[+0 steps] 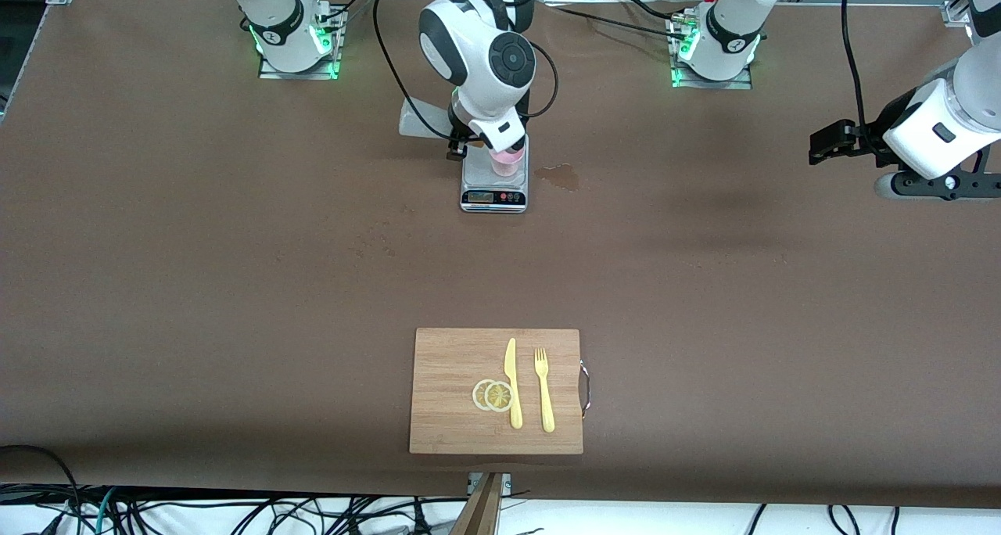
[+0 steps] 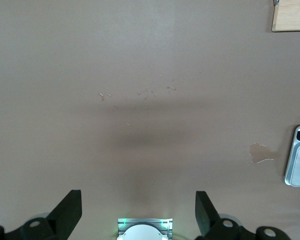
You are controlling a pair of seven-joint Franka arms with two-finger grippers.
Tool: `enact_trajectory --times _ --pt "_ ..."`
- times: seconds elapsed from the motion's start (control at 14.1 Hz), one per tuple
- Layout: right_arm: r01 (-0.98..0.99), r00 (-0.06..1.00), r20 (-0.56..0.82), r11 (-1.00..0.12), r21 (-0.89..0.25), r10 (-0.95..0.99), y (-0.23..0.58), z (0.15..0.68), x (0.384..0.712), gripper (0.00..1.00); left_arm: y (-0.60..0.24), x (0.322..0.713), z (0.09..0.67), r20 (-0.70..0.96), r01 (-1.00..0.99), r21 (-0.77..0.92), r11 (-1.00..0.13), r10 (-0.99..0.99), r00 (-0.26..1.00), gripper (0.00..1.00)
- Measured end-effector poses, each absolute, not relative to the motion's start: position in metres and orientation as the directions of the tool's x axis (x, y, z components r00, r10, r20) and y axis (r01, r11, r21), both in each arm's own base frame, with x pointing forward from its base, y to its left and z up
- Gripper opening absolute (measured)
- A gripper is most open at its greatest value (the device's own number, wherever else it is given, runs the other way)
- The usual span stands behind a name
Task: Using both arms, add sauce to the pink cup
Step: 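Tilt the bottle nozzle into the pink cup with the right gripper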
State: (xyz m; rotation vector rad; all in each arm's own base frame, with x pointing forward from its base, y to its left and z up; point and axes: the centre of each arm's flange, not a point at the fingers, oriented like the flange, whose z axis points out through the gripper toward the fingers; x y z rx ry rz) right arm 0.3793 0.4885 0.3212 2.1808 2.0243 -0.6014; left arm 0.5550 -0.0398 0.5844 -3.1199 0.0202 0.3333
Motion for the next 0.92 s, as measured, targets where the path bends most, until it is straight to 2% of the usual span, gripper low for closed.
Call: enact_trajectory --times 0.92 --pt "0.982 0.007 -0.410 -0.083 -0.169 0.912 0.497 0.311 0.370 0.22 -0.062 0.560 0.570 -0.239 -0.062 0.001 -0.998 -0.061 0.969 1.00"
